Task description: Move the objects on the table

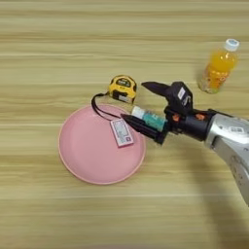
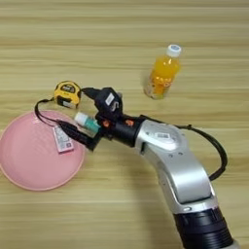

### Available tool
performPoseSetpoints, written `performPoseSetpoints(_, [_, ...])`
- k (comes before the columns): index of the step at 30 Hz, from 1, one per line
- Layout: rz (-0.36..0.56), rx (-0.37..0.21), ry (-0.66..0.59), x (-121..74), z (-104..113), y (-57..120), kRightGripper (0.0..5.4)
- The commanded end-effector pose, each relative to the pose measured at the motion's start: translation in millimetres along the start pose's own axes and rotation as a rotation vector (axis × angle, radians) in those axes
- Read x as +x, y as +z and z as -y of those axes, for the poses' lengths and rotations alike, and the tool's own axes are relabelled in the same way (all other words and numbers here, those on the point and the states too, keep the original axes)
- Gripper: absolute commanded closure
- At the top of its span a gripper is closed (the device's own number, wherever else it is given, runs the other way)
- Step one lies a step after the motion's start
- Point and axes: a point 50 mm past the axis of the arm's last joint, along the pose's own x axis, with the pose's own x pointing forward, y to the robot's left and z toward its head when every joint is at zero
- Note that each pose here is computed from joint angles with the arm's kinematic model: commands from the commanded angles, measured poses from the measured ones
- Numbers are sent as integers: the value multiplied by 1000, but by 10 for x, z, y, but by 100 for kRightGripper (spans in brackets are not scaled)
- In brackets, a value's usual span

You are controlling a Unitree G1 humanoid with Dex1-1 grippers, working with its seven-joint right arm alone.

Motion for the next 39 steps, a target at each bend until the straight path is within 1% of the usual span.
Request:
performPoseSetpoints(1, [33, -149, 131, 49, -57, 239, 4])
performPoseSetpoints(3, [22, -171, 164, 49, -75, 231, 4])
performPoseSetpoints(6, [-26, -120, 203, 100, -66, 173, 4])
performPoseSetpoints(10, [-78, -144, 235, 201, -87, 121, 4])
performPoseSetpoints(12, [-98, -143, 253, 261, -104, 92, 4])
performPoseSetpoints(13, [-123, -143, 256, 312, -97, 66, 4])
performPoseSetpoints(16, [-170, -165, 253, 433, -69, 32, 4])
performPoseSetpoints(17, [-187, -161, 240, 477, -49, 22, 4])
performPoseSetpoints(20, [-230, -160, 218, 585, -10, 4, 4])
performPoseSetpoints(24, [-272, -183, 251, 680, -55, 15, 4])
performPoseSetpoints(28, [-319, -200, 301, 685, -107, -17, 4])
performPoseSetpoints(32, [-372, -191, 334, 656, -123, -77, 4])
performPoseSetpoints(37, [-411, -188, 385, 569, -143, -112, 4])
performPoseSetpoints(39, [-424, -197, 404, 520, -139, -127, 4])
